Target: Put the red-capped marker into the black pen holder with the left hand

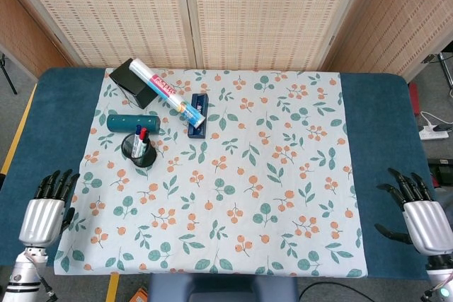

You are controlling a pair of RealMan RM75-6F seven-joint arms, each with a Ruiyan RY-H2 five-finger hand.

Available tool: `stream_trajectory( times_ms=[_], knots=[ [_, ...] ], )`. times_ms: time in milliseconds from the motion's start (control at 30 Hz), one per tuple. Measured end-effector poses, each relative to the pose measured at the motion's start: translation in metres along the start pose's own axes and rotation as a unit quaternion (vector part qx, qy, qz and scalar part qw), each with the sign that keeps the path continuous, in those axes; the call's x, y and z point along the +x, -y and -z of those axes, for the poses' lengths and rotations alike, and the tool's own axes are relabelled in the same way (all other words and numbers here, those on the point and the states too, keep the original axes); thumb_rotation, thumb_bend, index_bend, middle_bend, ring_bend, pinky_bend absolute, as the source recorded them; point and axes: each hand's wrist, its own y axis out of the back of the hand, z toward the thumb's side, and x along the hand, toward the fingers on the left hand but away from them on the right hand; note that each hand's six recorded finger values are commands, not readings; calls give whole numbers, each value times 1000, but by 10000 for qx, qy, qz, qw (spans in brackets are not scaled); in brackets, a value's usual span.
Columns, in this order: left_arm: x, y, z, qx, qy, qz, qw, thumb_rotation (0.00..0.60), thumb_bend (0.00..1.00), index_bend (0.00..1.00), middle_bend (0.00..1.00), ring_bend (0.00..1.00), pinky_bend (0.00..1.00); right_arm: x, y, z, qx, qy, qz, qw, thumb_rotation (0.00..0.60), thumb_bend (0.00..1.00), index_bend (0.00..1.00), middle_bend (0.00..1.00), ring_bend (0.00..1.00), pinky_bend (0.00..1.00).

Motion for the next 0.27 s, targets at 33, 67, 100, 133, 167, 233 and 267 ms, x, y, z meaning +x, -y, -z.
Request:
stream_trajectory(
  times_ms=[33, 67, 100, 133, 167, 233, 267],
  knots=[
    [-2, 1, 6, -29, -61, 45, 10000, 600, 340, 107, 43, 18, 113, 0, 0, 0, 12, -4, -1, 10000, 600, 0, 268, 35, 111, 49],
    [-3, 3, 15, -36, -144, 86, 9999, 600, 340, 107, 43, 19, 113, 0, 0, -1, 22, -7, -6, 10000, 600, 0, 269, 35, 111, 50],
    [-4, 3, 21, -18, -199, 93, 9998, 600, 340, 106, 43, 19, 113, 0, 1, -1, 32, -7, -12, 10000, 600, 0, 270, 35, 111, 49],
    [-4, 2, 24, 13, -234, 87, 9997, 600, 340, 106, 43, 18, 113, 0, 1, -1, 42, -3, -16, 10000, 600, 0, 272, 35, 111, 49],
    [-4, 2, 27, 58, -252, 90, 9996, 600, 340, 106, 44, 18, 113, 0, 1, -1, 42, 2, -13, 10000, 600, 0, 272, 35, 111, 49],
    [-4, 2, 29, 138, -268, 105, 9995, 600, 340, 106, 45, 18, 113, 0, 1, -1, 41, 9, -4, 10000, 600, 0, 272, 35, 111, 49],
    [-4, 1, 30, 174, -276, 109, 9994, 600, 340, 106, 45, 18, 113, 0, 1, -1, 44, 15, -5, 10000, 600, 0, 271, 35, 111, 49]
  ],
)
